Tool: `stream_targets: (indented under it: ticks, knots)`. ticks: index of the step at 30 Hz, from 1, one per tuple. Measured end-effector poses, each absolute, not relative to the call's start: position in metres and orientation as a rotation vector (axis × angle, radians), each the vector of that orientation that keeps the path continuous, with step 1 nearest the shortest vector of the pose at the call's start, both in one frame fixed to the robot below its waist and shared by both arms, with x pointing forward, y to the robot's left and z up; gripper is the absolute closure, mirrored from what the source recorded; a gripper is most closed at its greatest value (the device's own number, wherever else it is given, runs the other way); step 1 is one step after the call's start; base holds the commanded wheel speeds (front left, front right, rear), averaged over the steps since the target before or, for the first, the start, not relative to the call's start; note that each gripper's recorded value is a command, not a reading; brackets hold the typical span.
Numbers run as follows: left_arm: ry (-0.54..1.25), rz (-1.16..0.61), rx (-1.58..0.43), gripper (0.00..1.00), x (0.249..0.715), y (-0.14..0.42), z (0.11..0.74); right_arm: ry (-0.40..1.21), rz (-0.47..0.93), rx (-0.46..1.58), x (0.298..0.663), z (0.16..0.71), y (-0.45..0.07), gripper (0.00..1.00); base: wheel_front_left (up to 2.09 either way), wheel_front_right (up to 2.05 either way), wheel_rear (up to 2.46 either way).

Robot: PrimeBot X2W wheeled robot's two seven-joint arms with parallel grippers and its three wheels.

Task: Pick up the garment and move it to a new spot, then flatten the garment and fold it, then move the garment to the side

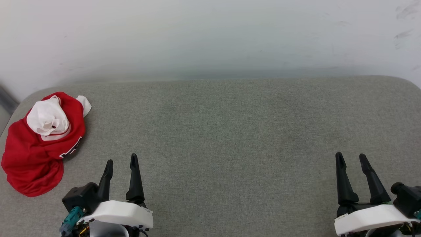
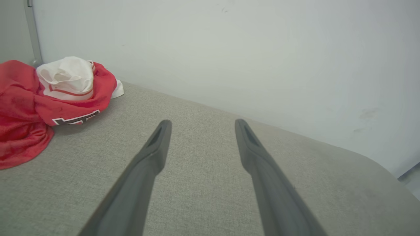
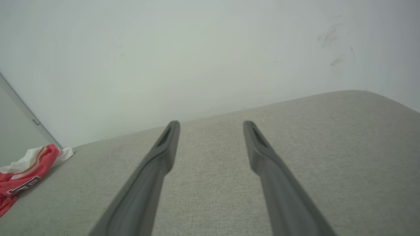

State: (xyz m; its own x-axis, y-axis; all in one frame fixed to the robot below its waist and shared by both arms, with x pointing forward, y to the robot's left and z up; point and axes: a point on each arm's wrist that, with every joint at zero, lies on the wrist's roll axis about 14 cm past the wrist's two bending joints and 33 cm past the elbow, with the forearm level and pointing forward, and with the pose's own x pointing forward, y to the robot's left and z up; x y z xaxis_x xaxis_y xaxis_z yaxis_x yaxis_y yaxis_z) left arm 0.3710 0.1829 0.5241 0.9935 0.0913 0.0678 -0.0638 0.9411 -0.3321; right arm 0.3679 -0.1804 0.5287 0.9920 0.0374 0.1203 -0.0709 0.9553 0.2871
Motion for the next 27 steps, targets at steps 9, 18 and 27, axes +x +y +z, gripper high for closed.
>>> stream_targets:
  ticks: [9,18,27]
  knots:
    - [-0.099,0.073,-0.255,0.0,0.3692,0.1805,0.5255,-0.122,0.063,0.228,0.3653,0.5285,-0.1787,0.0,0.0,0.0,0.0]
    - [-0.112,0.061,-0.186,0.0,0.3672,0.1769,0.5261,-0.133,0.074,0.16,0.3642,0.5299,-0.1761,0.0,0.0,0.0,0.0]
    - [-0.13,0.049,-0.124,0.0,0.3653,0.1734,0.5283,-0.153,0.088,0.095,0.3618,0.5335,-0.1731,0.0,0.0,0.0,0.0]
